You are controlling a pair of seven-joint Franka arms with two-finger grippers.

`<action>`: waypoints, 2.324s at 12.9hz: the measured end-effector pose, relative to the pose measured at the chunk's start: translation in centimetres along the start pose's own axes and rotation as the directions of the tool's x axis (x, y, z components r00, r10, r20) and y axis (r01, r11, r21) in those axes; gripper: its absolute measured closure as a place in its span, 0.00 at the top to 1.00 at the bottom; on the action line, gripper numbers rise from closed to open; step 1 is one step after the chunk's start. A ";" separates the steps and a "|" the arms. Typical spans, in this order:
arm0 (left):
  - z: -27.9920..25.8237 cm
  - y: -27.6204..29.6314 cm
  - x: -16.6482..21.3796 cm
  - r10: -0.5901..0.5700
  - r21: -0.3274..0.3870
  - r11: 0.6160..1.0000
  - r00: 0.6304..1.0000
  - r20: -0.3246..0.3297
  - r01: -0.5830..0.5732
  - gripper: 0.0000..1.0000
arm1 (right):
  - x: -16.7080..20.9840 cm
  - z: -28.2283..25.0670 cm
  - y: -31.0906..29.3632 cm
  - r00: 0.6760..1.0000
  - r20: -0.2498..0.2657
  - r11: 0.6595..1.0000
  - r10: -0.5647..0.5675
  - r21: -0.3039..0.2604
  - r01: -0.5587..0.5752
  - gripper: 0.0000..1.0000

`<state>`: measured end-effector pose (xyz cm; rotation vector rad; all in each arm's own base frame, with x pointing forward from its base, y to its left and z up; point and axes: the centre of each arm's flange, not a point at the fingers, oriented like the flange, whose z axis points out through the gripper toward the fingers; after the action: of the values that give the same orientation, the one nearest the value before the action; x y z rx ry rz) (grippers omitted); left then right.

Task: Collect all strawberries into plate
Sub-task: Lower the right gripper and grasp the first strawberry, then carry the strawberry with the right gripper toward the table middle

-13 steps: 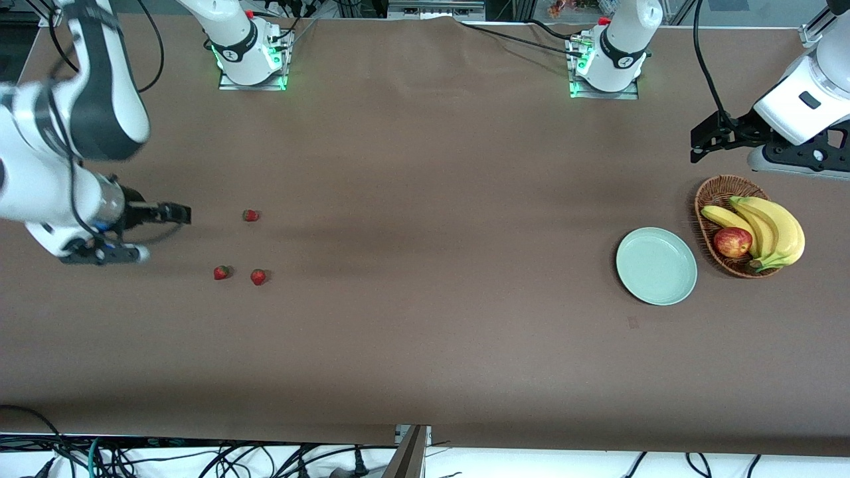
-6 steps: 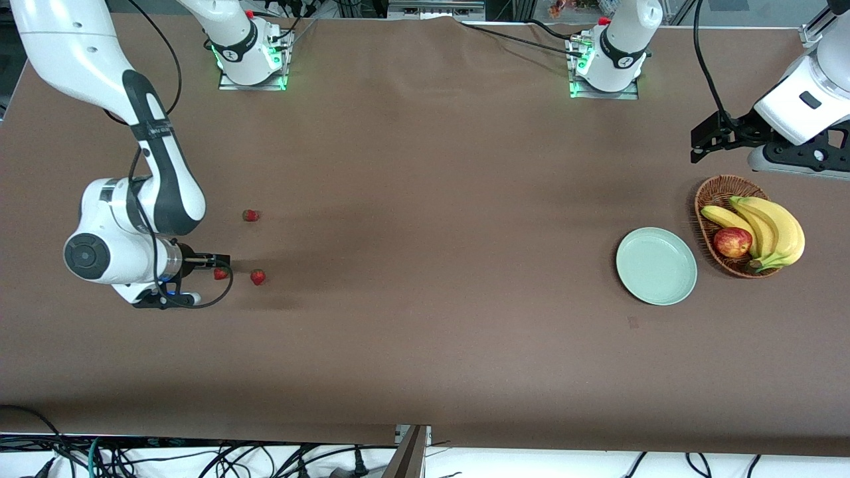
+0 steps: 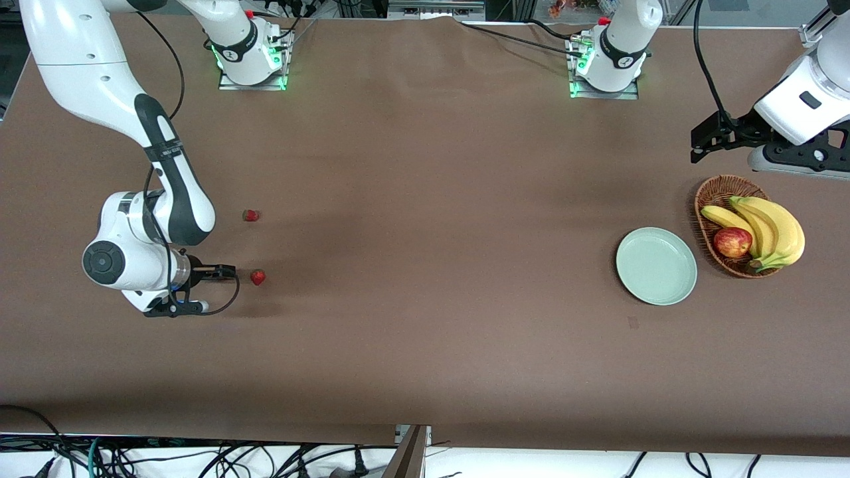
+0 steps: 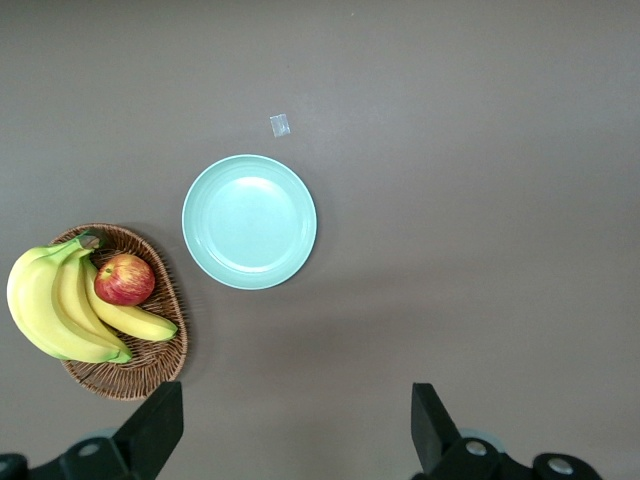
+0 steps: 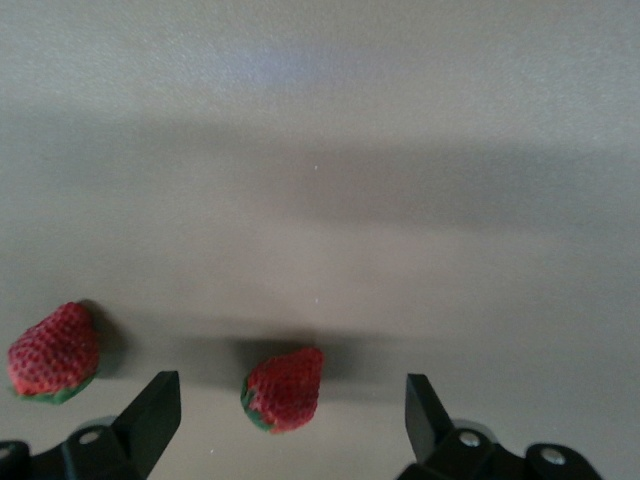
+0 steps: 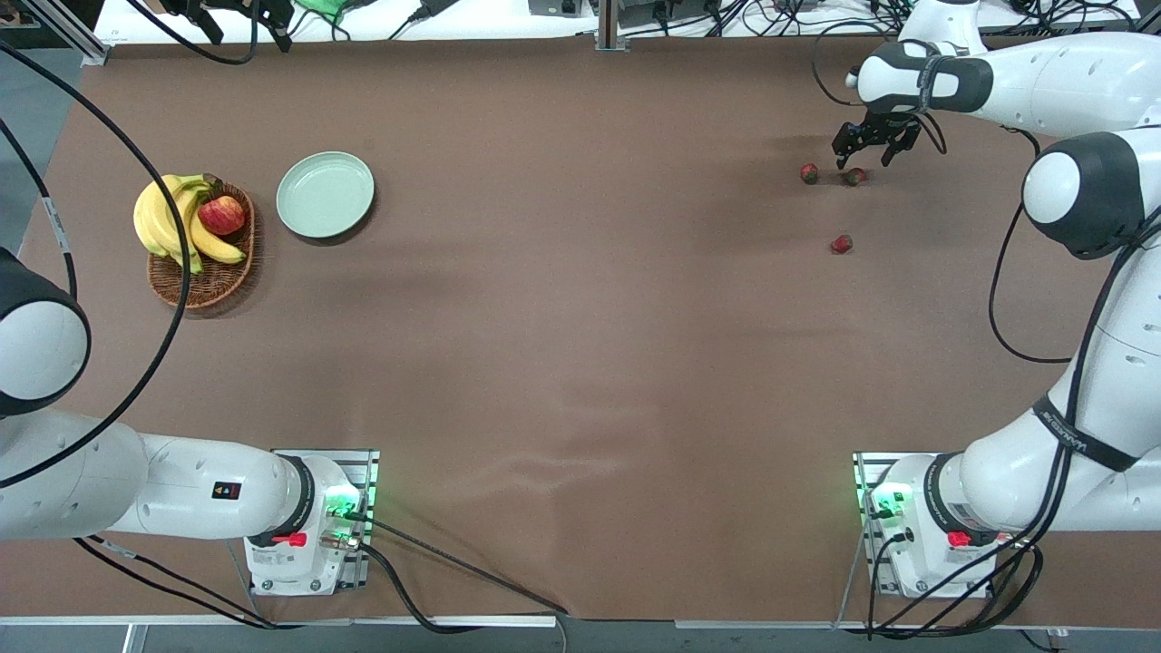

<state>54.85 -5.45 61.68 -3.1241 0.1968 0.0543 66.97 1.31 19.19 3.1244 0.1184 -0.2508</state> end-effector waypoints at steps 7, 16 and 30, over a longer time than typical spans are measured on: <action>0.0 0.0 0.0 0.000 -0.001 1.000 1.000 0.000 0.000 1.00 | -0.1 1.5 0.0 1.000 0.022 1.000 -0.002 0.002 0.002 0.74; 0.0 0.0 0.0 0.000 -0.001 1.000 1.000 0.000 0.000 1.00 | 0.2 -1.8 -3.7 0.994 0.090 0.998 -0.059 0.042 0.056 0.34; 0.0 0.0 0.0 0.000 -0.001 1.000 1.000 0.000 0.000 1.00 | -8.3 -2.7 -48.6 0.947 -0.097 0.869 0.306 0.434 -0.236 0.34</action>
<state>54.85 -5.47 61.68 -3.1250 0.1970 0.0543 55.54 49.14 23.29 3.5212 -0.4366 -0.0138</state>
